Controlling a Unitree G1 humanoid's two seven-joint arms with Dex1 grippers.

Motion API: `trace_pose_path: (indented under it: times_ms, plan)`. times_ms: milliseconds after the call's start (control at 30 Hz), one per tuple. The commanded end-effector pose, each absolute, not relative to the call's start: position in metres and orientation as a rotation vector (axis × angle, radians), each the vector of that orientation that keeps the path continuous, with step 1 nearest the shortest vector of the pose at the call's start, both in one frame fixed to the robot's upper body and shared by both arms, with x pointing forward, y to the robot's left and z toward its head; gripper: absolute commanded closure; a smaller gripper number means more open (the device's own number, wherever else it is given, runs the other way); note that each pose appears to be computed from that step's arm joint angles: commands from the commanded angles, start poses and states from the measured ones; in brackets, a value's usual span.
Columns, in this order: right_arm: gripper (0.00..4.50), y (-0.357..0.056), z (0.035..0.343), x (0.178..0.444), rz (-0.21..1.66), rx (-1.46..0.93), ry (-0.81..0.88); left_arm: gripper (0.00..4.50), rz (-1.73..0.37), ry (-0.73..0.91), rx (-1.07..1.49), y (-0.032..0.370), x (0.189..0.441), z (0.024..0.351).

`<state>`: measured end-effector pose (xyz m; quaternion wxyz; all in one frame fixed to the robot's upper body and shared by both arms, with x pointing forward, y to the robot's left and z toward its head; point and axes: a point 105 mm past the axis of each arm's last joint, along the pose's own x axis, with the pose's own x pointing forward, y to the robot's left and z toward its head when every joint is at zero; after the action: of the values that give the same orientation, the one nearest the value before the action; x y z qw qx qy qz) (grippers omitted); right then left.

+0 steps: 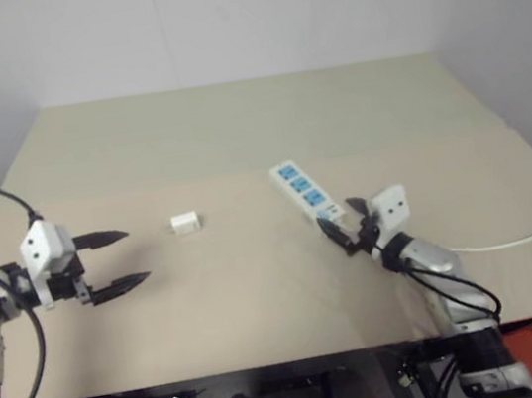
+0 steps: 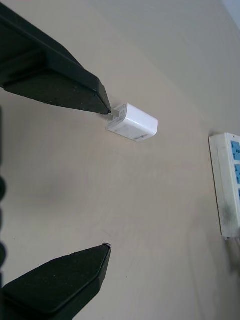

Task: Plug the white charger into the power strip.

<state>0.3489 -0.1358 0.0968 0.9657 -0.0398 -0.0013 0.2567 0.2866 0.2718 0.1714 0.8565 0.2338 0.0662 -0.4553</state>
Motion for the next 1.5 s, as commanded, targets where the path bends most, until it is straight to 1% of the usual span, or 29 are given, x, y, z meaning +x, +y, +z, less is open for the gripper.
trace_pose_path:
  times_ms: [33,300,500,600,633,667,767,933,1067,1167,1267,1333,1400,1500]
  plan:
    - [0.05,-0.129,0.106,0.352,0.531,-0.076,-0.054,0.0,-0.948,0.115,0.527,0.271,0.285,0.181]
    - [0.05,-0.116,0.101,0.364,0.469,-0.011,-0.077,0.0,-0.933,0.111,0.529,0.27,0.285,0.179]
    - [0.05,-0.112,0.092,0.367,0.459,-0.011,-0.058,0.0,-0.935,0.113,0.529,0.268,0.285,0.179]
    - [0.62,-0.115,0.089,0.369,0.451,-0.009,-0.051,0.0,-0.927,0.111,0.534,0.268,0.286,0.179]
    - [0.94,-0.115,0.088,0.369,0.456,-0.015,-0.05,0.0,-0.926,0.11,0.535,0.268,0.286,0.179]
    - [1.07,-0.114,0.087,0.368,0.464,-0.023,-0.05,0.0,-0.926,0.109,0.534,0.268,0.286,0.18]
    - [1.06,-0.112,0.087,0.365,0.504,-0.063,-0.056,0.0,-0.928,0.107,0.535,0.267,0.286,0.18]
    - [1.06,-0.113,0.096,0.342,0.755,-0.074,-0.086,0.0,-0.94,0.086,0.528,0.262,0.286,0.184]
    - [1.06,-0.122,0.098,0.319,1.021,-0.123,-0.053,0.0,-0.943,0.056,0.518,0.255,0.29,0.19]
    - [1.06,-0.122,0.099,0.308,1.207,-0.102,-0.012,0.0,-0.771,0.031,0.58,0.244,0.318,0.196]
    - [1.06,-0.114,0.096,0.303,1.345,-0.083,0.028,0.0,-0.704,0.018,0.603,0.229,0.335,0.21]
    - [1.06,-0.105,0.088,0.304,1.404,-0.122,0.061,0.0,-0.73,0.077,0.6,0.221,0.343,0.215]
    - [1.06,-0.092,0.084,0.307,1.447,-0.136,0.082,0.0,-0.752,0.192,0.619,0.215,0.354,0.219]
    - [1.06,-0.075,0.083,0.312,1.487,-0.155,0.096,0.0,-0.833,0.334,0.824,0.206,0.364,0.219]
